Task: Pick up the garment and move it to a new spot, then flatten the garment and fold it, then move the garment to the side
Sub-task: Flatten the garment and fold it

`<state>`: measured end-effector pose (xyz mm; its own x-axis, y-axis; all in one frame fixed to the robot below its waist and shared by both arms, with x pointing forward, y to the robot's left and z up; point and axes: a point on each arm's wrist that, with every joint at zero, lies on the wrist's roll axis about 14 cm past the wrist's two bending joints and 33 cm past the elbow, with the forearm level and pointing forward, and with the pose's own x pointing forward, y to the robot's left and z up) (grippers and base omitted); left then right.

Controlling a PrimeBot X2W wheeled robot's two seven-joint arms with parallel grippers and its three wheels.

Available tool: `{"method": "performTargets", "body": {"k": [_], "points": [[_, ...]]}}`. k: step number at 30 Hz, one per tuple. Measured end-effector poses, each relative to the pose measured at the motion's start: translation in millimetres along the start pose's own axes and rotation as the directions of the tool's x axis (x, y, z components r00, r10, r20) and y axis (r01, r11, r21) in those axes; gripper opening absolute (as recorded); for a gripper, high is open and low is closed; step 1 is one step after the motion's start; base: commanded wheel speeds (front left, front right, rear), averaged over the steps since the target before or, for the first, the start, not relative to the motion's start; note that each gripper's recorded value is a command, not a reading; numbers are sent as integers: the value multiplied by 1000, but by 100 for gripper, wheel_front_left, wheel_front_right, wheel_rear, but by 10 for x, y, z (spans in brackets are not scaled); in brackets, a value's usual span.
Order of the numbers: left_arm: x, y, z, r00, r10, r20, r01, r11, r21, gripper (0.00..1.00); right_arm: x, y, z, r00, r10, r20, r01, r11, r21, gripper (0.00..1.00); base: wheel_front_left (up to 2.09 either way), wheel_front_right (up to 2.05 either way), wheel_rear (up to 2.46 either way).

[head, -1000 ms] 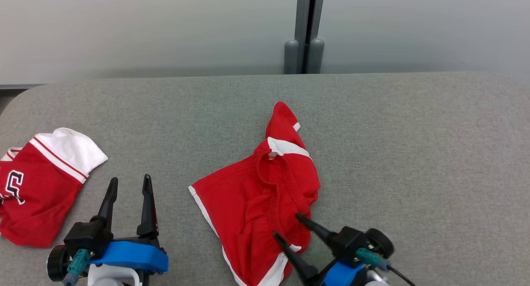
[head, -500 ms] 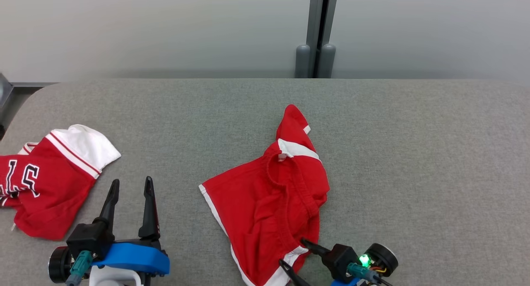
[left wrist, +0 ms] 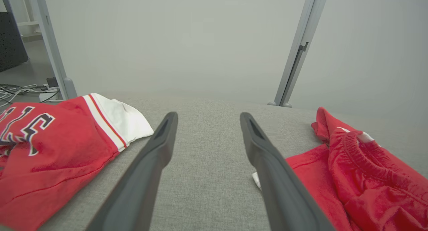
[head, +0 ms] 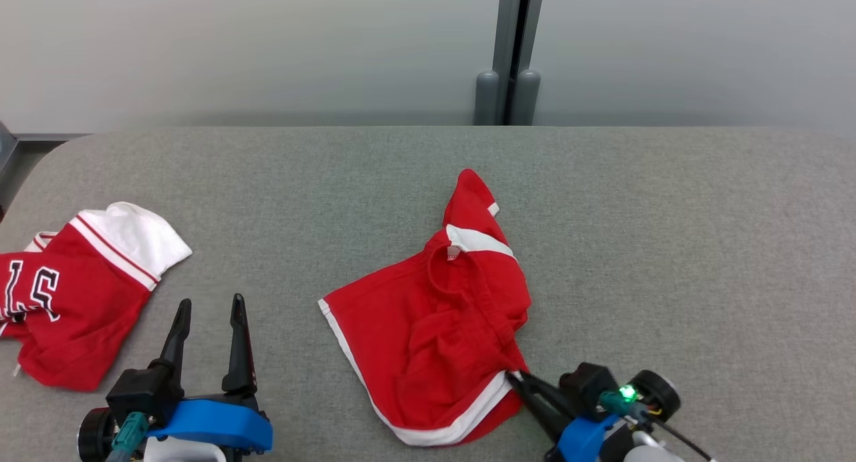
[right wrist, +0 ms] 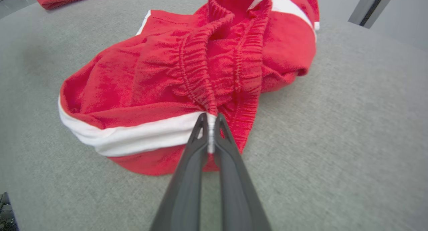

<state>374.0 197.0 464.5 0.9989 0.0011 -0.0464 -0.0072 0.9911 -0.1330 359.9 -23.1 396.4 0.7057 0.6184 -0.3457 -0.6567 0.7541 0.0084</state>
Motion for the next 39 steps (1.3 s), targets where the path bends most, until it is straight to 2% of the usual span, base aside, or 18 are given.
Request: {"method": "performTargets", "body": {"k": [4, 9, 16, 17, 18, 27, 31, 34, 37, 39], "points": [[14, -79, -8, 1000, -23, -2, 23, 1000, -1, 100, -160, -410, 71, 991, -128, 49, 126, 991, 49, 0, 0, 0, 0], [58, -154, -10, 999, -46, -2, 46, 999, -2, 100, -472, -830, 2, 960, -273, 60, 266, 959, 98, 0, 0, 0, 0], [96, -187, -28, 998, -55, -7, 55, 998, -3, 100, -829, -1097, -260, 921, -390, -10, 388, 912, 136, 0, 0, 0, 0], [100, -188, -30, 998, -56, -8, 56, 998, -3, 100, -834, -1088, -245, 918, -396, -1, 392, 908, 149, 88, 0, 0, 0], [105, -190, -34, 998, -56, -9, 56, 998, -4, 100, -823, -1069, -218, 917, -399, 10, 392, 905, 163, 100, 0, 0, 0], [132, -226, -66, 998, -67, -19, 67, 998, 4, 100, -849, -1156, 395, 864, -446, 235, 412, 893, 182, 100, 0, 0, 0], [140, -225, -72, 997, -68, -21, 68, 998, 9, 100, -862, -1163, 783, 811, -466, 353, 415, 884, 213, 100, 0, 0, 0], [141, -221, -78, 998, -67, -22, 67, 998, 10, 100, -856, -1066, 1045, 780, -454, 430, 398, 891, 219, 100, 0, 0, 0], [132, -207, -81, 998, -63, -23, 63, 998, 10, 100, -868, -972, 1072, 774, -452, 444, 394, 892, 222, 100, 0, 0, 0], [124, -200, -74, 998, -61, -22, 61, 998, 11, 100, -851, -899, 1018, 784, -447, 431, 388, 894, 222, 100, 0, 0, 0]]}}
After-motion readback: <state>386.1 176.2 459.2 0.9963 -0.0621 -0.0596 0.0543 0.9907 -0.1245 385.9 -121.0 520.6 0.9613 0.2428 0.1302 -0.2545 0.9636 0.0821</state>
